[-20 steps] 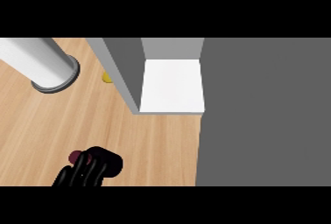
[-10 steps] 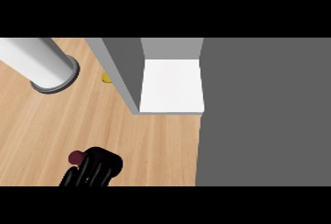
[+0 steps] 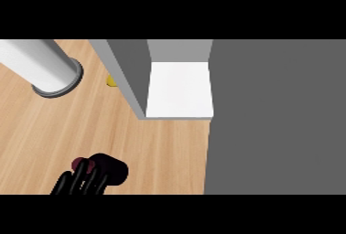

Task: Pick up the wine, place it into the cabinet and close the cabinet

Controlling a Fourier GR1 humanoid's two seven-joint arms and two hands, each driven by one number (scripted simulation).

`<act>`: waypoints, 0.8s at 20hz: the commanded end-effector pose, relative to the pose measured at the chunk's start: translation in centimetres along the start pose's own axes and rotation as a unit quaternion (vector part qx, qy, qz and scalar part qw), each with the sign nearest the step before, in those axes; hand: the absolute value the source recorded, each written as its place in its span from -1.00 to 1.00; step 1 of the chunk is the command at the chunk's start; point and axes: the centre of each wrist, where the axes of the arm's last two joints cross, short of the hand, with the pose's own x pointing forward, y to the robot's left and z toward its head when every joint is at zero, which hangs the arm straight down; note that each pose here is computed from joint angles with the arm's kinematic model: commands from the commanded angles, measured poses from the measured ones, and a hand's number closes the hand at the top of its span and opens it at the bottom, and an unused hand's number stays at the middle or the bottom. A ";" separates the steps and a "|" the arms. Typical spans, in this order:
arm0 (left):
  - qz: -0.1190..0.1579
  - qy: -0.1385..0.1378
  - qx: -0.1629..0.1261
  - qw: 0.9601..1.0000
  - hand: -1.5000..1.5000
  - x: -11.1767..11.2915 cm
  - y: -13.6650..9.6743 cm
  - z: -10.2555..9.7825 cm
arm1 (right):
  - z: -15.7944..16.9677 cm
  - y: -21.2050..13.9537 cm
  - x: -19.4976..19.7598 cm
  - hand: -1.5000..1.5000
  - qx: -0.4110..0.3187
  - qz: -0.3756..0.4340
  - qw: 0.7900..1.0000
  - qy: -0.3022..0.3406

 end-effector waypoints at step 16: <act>-0.035 -0.037 0.065 0.997 -1.00 3.8 5.9 0.3 | 1.2 -0.4 3.4 -1.00 0.001 -0.002 1.000 -0.028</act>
